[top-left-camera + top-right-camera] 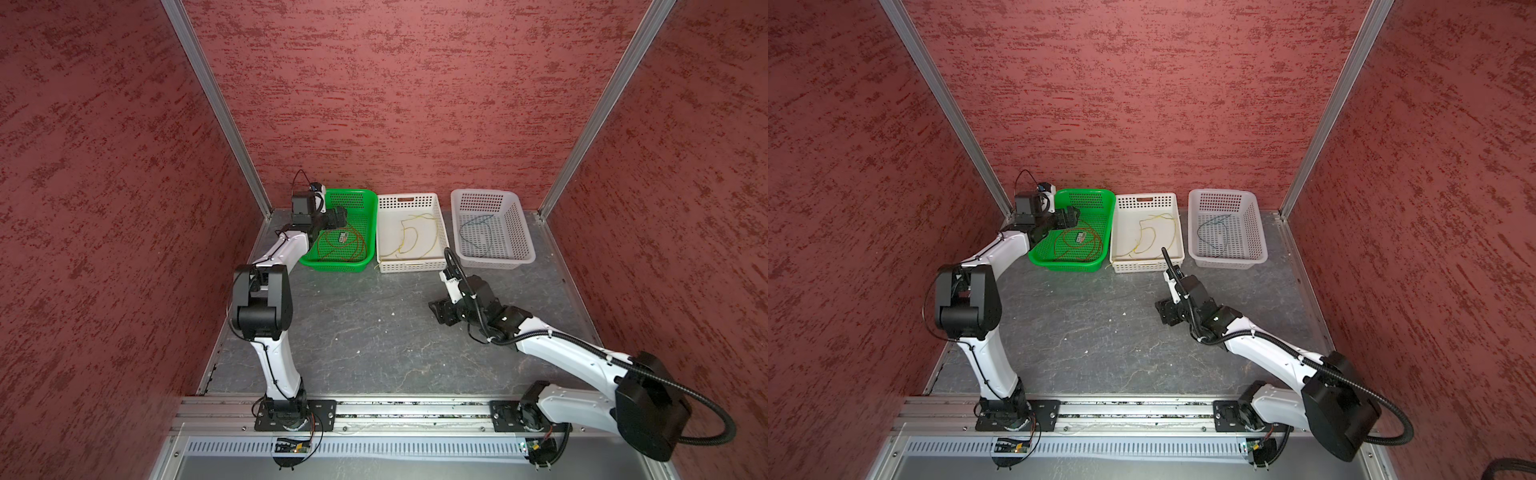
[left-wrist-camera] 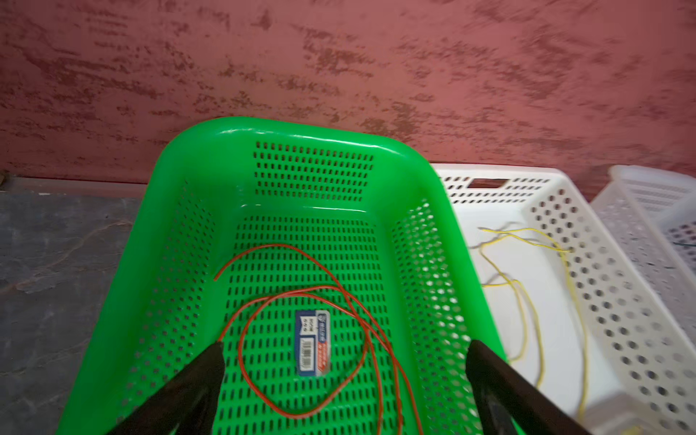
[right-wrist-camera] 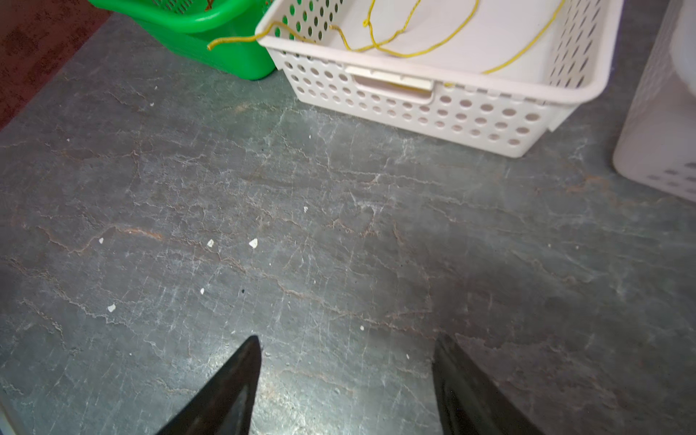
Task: Untangle and sort cables by color
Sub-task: Place the cable into the container, then reset both arms
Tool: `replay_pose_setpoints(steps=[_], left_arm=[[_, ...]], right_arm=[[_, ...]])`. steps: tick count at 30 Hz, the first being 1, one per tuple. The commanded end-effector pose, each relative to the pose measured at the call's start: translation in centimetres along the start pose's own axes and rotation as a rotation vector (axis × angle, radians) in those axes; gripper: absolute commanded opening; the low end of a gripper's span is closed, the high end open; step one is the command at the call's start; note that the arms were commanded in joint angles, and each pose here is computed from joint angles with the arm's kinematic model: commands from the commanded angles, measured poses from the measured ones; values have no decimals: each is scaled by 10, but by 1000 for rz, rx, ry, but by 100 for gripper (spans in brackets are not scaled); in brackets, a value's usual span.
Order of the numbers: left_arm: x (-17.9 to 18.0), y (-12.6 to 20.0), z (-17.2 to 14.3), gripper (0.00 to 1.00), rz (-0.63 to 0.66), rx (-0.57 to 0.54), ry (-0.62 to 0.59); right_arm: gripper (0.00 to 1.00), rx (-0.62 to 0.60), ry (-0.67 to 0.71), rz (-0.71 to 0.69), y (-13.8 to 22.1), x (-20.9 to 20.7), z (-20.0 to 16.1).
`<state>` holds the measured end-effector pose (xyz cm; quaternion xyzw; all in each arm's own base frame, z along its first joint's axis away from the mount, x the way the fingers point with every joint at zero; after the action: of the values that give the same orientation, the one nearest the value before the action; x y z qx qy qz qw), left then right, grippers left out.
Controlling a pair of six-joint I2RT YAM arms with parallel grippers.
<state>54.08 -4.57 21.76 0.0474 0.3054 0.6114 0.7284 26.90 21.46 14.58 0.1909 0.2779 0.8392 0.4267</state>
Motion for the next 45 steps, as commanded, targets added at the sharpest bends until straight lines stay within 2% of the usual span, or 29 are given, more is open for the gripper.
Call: replay_pose_setpoints(steps=[1, 4, 8, 11, 15, 18, 20, 23, 25, 28, 30, 34, 36, 38, 45], left_arm=[[-53, 59, 43, 99, -153, -183, -27], [-79, 108, 35, 99, -237, -241, -46], [-89, 159, 5, 99, -235, -269, -62], [-72, 185, -28, 99, -160, -284, -52], [-21, 199, -75, 99, 37, -321, -38], [12, 194, -108, 99, 120, -296, -54], [25, 186, -121, 99, 117, -295, -71], [45, 173, -126, 99, 115, -321, -49], [60, 161, -130, 99, 128, -303, -7], [73, 143, -133, 99, 112, -285, 32], [77, 133, -131, 100, 111, -237, 49], [84, 126, -126, 100, 140, -222, 42], [85, 129, -123, 100, 156, -276, 7], [90, 128, -127, 100, 161, -312, 7], [64, 106, -148, 99, 125, -258, -150]], right_arm=[[99, -52, 15, -64, 3, -10, 23], [99, -66, 3, -99, 4, -18, 30], [99, -101, -10, -164, 8, -36, 42], [99, -123, -31, -305, 16, -69, 49], [99, -194, -89, -569, 39, -126, 53], [99, -260, -118, -716, 55, -161, 48], [99, -307, -108, -793, 62, -174, 43], [99, -347, -126, -862, 67, -193, 35], [99, -411, -74, -853, 64, -194, 30], [99, -517, 38, -914, 72, -196, 16], [99, -536, 35, -962, 75, -205, 6], [99, -557, 4, -936, 68, -221, -9], [99, -571, -35, -964, 71, -230, -14], [99, -572, -73, -923, 71, -236, -18], [99, -597, -140, -882, 68, -254, -30]])
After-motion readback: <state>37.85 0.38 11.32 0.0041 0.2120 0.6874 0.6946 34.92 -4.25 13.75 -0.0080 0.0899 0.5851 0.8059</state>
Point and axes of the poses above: each gripper's point midway between its finger pads, its own y axis back along the fingers, its own x axis along the line the jaws close on, z = x × y, the point moved 2 cm from there along y, back along the fingers, and after that the axes turned 9 degrees about y, right-handed, at the moved point
